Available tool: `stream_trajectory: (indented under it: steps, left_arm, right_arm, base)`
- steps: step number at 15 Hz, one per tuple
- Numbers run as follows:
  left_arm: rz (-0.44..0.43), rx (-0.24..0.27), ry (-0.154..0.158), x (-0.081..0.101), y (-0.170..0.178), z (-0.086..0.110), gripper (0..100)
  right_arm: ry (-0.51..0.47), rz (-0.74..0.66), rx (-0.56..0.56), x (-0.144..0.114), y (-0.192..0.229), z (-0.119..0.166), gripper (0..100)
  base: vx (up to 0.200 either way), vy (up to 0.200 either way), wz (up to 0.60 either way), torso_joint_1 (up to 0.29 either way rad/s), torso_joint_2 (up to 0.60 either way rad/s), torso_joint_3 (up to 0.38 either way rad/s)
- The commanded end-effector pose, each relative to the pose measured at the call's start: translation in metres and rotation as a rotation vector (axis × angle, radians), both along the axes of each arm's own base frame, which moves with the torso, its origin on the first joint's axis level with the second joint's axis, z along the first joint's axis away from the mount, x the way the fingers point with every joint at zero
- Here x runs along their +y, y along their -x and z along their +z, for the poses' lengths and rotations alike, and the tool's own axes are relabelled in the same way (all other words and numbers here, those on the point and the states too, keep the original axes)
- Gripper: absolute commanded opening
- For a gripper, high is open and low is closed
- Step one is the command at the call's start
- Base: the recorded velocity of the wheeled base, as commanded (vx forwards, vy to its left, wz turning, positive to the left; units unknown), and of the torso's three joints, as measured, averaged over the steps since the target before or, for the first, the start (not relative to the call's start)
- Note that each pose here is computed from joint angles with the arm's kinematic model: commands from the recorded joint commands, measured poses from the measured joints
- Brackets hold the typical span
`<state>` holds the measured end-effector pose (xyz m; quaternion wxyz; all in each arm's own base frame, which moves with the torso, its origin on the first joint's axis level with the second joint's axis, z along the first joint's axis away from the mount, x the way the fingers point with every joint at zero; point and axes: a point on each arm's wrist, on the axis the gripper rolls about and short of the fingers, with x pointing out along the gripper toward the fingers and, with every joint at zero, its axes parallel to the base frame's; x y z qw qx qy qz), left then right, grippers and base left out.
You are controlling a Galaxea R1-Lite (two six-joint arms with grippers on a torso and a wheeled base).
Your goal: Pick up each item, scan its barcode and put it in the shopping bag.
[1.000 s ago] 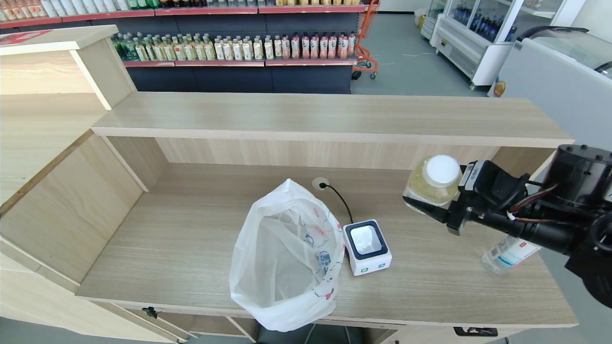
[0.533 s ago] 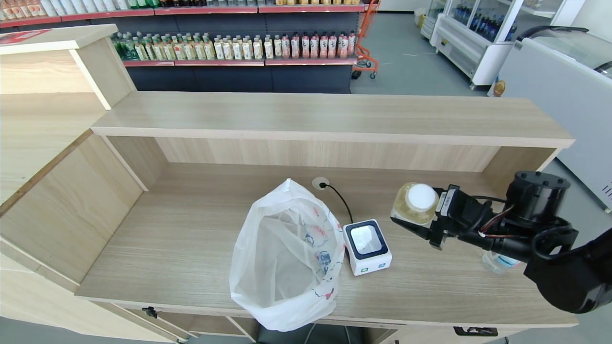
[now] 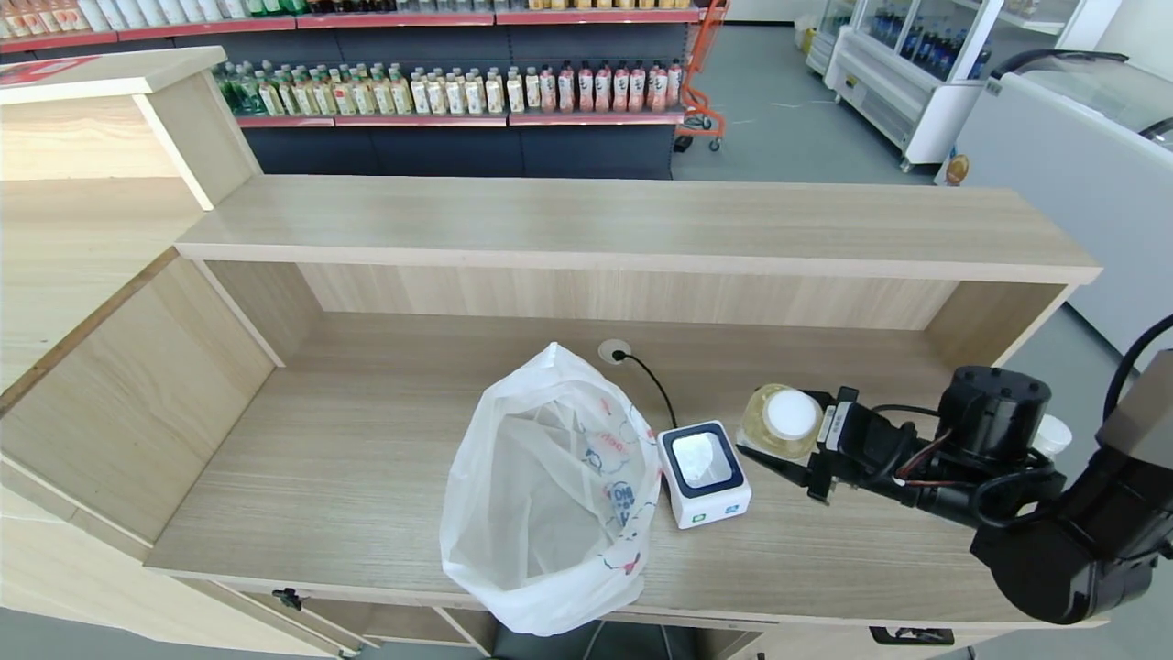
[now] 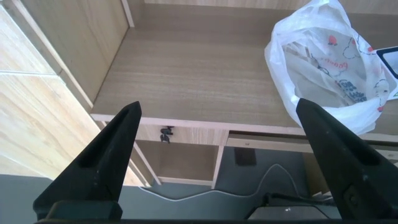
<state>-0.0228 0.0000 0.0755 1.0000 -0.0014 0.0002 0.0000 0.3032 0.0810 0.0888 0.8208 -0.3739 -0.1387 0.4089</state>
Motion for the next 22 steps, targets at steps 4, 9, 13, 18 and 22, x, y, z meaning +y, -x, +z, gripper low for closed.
stream_trajectory:
  steps: [4, 9, 13, 18, 22]
  left_arm:
    - [0.000, -0.002, 0.002, 0.000, 0.000, 0.000, 100]
    - [0.000, 0.000, 0.000, 0.000, 0.000, 0.000, 100]
    - [0.000, 0.000, 0.002, 0.000, 0.000, 0.000, 100]
    - [0.000, 0.000, 0.000, 0.000, 0.000, 0.000, 100]
    - [0.000, 0.000, 0.000, 0.000, 0.000, 0.000, 100]
  right_arm:
    - [0.004, 0.021, 0.021, 0.010, -0.015, -0.015, 0]
    - [0.005, 0.038, 0.019, 0.018, -0.025, -0.022, 0]
    - [0.000, 0.055, 0.006, 0.021, -0.035, -0.025, 0]
    - [0.002, 0.057, 0.013, 0.025, -0.047, -0.038, 0]
    - [0.001, 0.091, 0.009, 0.040, -0.049, -0.042, 0]
  base:
    - [0.000, 0.000, 0.00, 0.000, 0.00, 0.000]
    - [0.000, 0.000, 0.00, 0.000, 0.00, 0.000]
    - [0.000, 0.000, 0.00, 0.000, 0.00, 0.000]
    - [0.000, 0.000, 0.00, 0.000, 0.00, 0.000]
    - [0.000, 0.000, 0.00, 0.000, 0.00, 0.000]
